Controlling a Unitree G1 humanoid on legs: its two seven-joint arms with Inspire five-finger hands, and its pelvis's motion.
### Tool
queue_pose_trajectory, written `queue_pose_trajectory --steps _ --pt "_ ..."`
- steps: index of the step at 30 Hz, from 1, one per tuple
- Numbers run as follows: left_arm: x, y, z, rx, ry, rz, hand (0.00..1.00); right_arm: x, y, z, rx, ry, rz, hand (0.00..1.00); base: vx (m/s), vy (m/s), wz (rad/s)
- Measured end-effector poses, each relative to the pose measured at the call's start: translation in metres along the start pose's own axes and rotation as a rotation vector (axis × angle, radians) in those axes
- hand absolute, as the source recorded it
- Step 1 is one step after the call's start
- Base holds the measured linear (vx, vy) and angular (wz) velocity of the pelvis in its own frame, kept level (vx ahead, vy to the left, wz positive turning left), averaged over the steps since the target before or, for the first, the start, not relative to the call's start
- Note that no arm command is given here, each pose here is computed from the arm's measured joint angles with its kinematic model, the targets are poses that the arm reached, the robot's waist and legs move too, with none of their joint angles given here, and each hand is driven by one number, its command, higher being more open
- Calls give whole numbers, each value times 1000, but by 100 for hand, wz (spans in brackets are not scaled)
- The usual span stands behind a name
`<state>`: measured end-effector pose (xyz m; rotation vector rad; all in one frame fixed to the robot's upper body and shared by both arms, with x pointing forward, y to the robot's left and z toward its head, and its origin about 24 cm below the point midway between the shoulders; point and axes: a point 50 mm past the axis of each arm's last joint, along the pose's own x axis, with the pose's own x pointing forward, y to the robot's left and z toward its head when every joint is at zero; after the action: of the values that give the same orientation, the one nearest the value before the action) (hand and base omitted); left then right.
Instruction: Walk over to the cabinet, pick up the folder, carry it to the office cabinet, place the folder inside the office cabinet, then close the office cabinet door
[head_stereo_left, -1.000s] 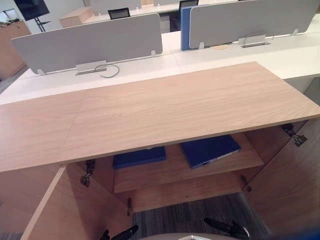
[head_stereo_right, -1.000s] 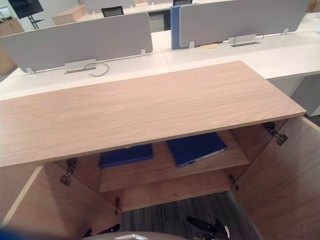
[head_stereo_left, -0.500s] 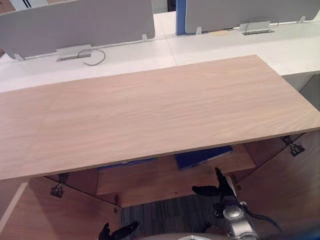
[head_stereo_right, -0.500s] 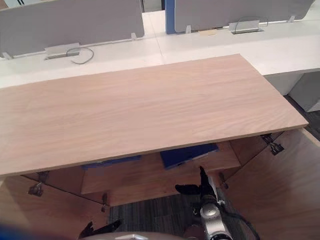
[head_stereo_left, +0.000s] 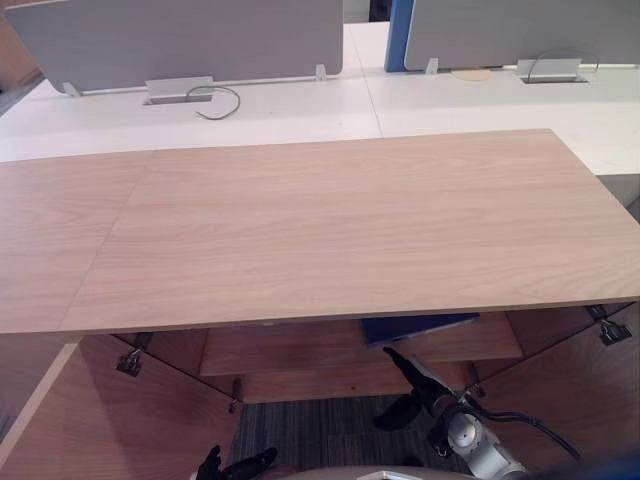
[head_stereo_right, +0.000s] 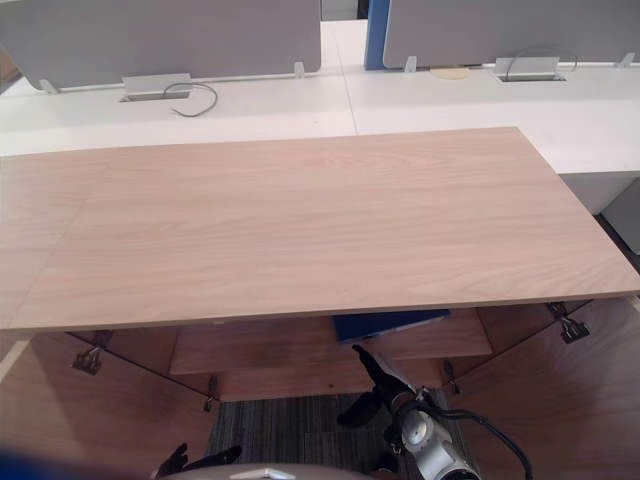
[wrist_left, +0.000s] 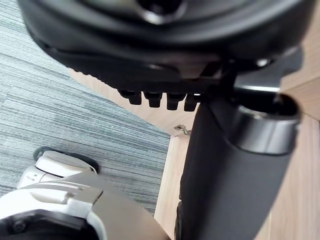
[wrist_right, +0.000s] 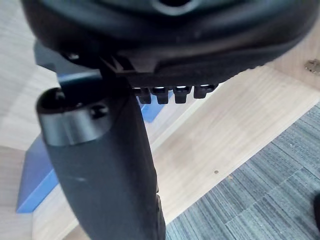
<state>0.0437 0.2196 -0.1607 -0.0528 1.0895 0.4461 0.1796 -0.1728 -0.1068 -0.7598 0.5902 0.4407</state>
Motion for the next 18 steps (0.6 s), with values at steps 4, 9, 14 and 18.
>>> queue_pose_trajectory --steps 4,9,14,18 --pt "0 0 0 -13 0 9 100 10 -1 4 5 27 10 100 -66 91 16" --pt "-1 -5 -2 -53 8 21 100 20 -38 26 10 -25 -147 100 -114 130 10" --pt "0 1 0 -201 15 134 100 -15 -117 59 22 -216 -584 100 -281 174 -2" --pt "-1 20 -3 -494 42 298 100 -56 -147 76 -133 -322 -776 100 -349 115 -48"
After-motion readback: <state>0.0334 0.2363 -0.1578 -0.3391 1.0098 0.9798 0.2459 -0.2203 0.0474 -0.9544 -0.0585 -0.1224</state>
